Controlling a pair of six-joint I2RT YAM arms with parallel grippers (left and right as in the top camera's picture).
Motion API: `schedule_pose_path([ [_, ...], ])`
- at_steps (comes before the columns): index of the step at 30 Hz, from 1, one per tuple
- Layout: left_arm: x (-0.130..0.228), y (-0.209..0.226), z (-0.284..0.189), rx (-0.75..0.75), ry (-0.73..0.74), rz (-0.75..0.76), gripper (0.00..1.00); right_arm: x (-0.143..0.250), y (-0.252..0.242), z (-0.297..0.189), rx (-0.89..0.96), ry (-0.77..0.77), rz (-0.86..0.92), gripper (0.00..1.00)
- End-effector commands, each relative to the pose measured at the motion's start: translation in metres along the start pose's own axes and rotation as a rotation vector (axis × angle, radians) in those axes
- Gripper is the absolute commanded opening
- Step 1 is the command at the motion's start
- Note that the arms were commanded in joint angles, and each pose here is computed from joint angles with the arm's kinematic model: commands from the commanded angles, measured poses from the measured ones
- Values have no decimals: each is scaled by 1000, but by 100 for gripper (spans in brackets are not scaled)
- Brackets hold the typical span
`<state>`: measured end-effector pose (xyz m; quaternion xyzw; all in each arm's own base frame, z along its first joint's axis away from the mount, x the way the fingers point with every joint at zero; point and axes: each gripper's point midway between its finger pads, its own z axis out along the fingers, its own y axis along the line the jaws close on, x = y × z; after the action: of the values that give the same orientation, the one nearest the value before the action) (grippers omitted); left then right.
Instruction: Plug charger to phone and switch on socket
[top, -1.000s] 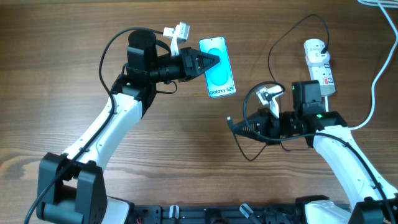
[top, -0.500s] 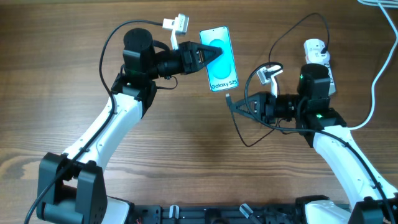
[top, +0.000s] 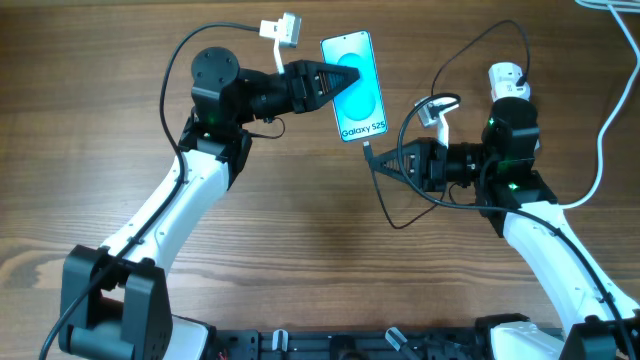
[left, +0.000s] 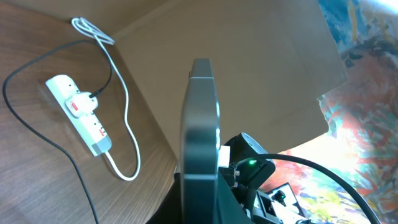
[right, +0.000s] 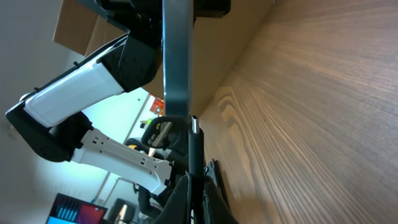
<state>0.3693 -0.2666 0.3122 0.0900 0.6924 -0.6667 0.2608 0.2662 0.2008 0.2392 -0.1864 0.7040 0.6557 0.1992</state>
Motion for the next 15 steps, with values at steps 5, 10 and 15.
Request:
schedule_pose_path([
  [5, -1, -8, 0, 15, 11, 1, 4, 3, 12, 1, -57, 40, 18, 4],
  [10, -1, -8, 0, 15, 12, 1, 4, 2, 15, 1, -67, 44, 12, 4],
  [15, -1, -8, 0, 15, 12, -4, 4, 1, 14, 1, -63, 41, 12, 4],
])
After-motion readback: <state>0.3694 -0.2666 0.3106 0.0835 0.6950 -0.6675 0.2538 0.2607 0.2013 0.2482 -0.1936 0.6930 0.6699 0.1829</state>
